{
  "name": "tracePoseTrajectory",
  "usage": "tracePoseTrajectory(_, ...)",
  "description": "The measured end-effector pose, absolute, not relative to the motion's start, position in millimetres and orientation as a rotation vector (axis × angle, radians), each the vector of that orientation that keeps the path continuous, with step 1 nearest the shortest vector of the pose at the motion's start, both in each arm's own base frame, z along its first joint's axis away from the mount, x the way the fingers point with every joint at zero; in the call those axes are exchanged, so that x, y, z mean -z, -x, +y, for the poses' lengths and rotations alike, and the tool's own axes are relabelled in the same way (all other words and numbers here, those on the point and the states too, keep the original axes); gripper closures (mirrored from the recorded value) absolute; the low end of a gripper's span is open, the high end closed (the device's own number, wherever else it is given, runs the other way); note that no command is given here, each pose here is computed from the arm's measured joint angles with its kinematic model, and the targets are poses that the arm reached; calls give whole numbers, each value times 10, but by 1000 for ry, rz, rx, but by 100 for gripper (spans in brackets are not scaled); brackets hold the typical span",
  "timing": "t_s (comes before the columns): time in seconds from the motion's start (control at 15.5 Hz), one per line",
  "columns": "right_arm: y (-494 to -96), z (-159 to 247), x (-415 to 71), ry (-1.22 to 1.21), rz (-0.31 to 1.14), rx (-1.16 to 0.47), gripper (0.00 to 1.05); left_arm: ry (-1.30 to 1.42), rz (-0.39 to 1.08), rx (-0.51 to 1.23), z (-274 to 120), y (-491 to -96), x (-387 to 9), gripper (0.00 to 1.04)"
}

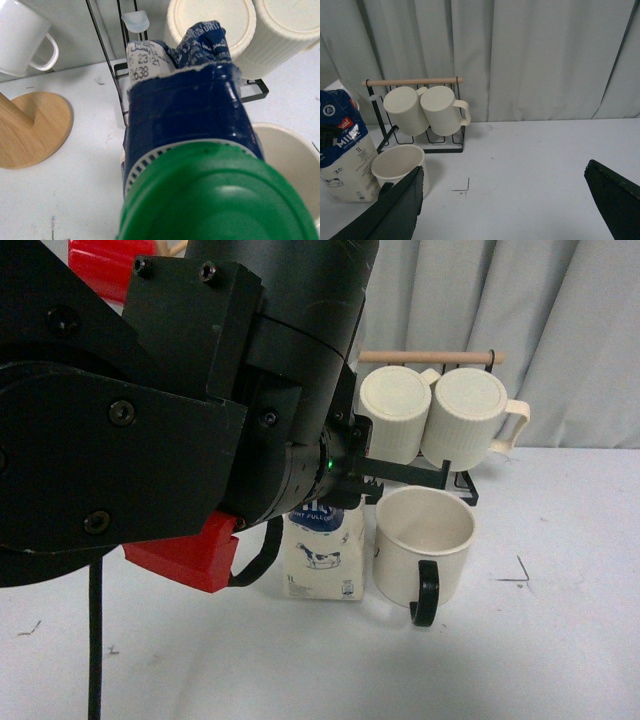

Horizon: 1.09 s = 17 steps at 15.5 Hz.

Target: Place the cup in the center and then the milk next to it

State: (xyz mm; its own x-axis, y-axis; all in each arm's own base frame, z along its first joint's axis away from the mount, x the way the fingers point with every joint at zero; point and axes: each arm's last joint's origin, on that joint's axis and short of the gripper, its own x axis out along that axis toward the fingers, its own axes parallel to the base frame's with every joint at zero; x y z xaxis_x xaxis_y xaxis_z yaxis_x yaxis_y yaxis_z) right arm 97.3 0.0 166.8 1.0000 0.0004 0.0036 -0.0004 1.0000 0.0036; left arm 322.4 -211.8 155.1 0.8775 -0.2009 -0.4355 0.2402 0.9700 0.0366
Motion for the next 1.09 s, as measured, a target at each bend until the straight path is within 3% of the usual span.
tracePoseTrajectory(0.45,-973,0,-1668,-4,-4,0,6,-112,457,206,-2150,-3248,-1402,102)
tracePoseTrajectory(0.64,-973,0,-1668,-4,-4,0,6,-89,435,209,-2186,-3285,-1479,76)
tracePoseTrajectory(0.71,-973,0,-1667,-4,-3,0,6,-56,426,219,-2184,-3272,-1548,56)
tracePoseTrajectory(0.77,-973,0,-1668,-4,-4,0,6,28,366,266,-2138,-3120,-1741,25)
tracePoseTrajectory(0.84,-973,0,-1668,-4,-4,0,6,48,332,283,-2109,-3056,-1827,15)
tracePoseTrajectory(0.9,-973,0,-1668,-4,-4,0,6,61,316,291,-2079,-3016,-1879,7)
tracePoseTrajectory(1.09,-973,0,-1668,-4,-4,0,6,76,300,294,-1991,-2961,-1960,7)
